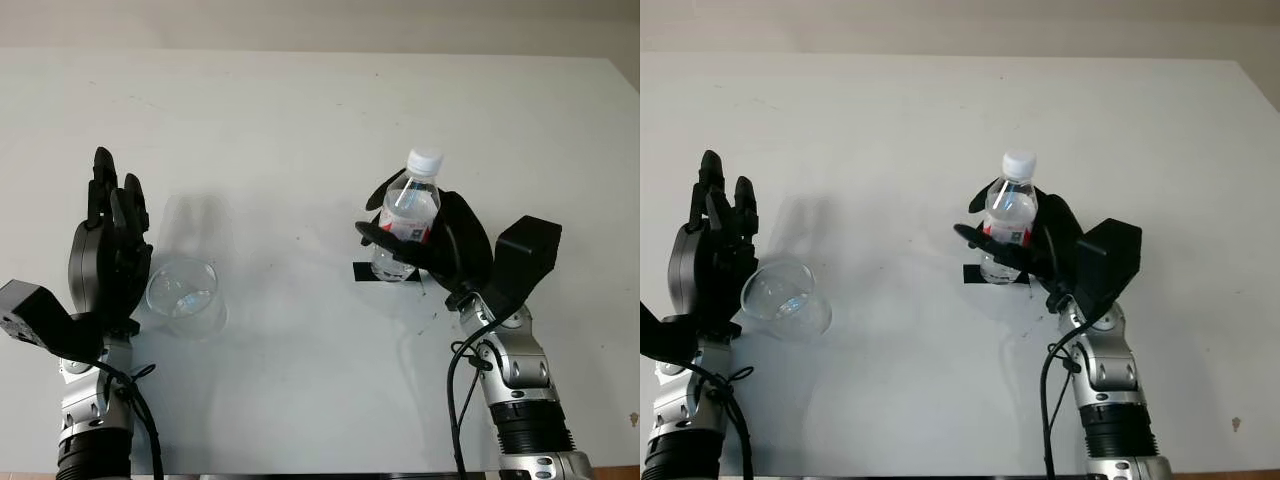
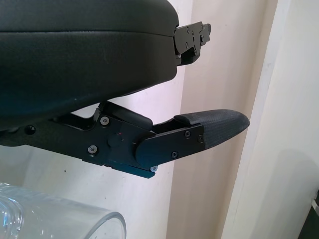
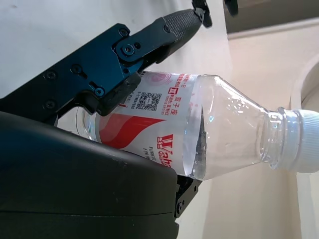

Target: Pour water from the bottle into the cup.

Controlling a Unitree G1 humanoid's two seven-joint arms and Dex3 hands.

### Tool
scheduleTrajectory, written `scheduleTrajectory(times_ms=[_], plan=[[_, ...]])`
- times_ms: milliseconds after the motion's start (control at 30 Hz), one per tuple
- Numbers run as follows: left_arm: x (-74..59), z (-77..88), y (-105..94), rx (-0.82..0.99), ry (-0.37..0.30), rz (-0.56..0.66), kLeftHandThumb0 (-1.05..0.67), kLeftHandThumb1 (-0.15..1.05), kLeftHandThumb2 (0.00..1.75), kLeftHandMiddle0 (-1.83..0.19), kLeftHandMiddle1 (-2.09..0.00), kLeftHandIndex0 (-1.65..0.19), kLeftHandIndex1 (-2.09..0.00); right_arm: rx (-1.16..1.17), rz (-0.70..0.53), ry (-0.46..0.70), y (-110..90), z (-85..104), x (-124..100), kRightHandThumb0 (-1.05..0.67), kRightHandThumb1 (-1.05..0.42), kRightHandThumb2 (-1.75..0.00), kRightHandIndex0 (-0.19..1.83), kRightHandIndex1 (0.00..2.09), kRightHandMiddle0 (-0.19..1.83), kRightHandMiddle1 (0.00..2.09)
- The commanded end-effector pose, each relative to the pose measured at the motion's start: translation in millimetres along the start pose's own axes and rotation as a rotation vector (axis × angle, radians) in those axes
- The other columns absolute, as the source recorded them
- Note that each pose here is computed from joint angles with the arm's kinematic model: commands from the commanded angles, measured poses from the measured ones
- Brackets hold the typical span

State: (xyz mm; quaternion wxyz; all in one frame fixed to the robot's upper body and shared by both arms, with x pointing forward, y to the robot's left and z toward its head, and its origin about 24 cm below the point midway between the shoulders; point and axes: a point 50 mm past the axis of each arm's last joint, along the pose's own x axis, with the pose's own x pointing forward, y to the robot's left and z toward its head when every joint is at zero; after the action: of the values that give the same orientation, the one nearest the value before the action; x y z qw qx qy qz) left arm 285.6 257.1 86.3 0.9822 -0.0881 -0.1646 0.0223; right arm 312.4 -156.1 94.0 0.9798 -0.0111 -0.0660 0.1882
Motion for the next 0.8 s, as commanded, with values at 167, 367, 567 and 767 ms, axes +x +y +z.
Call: scheduleTrajectory(times_ms=[167,367,567,767], plan=[[-5.5,-5.7,4.4,-0.007,0.027,0.004,-0.77,1.05,0.65,0.19,0.00,0.19,0.00,0.020,-0.002,0.019,-1,-12.4,-12,-0.58,-1.05,-0.10,0.52,2.09,0.22,2.09],[-3.9,-5.6,4.4,-0.006,0.028,-0.001,-0.77,1.05,0.66,0.19,0.00,0.19,0.00,0.009,-0.001,0.020,-2,-18.0,-17,-0.59,-1.02,-0.05,0.20,2.07,0.08,1.95],[-3.7,-5.9,4.5,-0.011,0.026,0.003,-0.77,1.05,0.65,0.19,0.00,0.19,0.00,-0.103,0.043,-0.020,-2,-20.6,-22,-0.63,-0.98,-0.05,0.06,1.10,0.03,1.22],[-3.0,-5.5,5.1,-0.010,0.026,-0.002,-0.77,1.05,0.64,0.19,0.00,0.19,0.00,-0.211,0.107,-0.069,-1,-20.9,-26,-0.73,-0.94,-0.05,0.01,0.05,0.05,0.23]])
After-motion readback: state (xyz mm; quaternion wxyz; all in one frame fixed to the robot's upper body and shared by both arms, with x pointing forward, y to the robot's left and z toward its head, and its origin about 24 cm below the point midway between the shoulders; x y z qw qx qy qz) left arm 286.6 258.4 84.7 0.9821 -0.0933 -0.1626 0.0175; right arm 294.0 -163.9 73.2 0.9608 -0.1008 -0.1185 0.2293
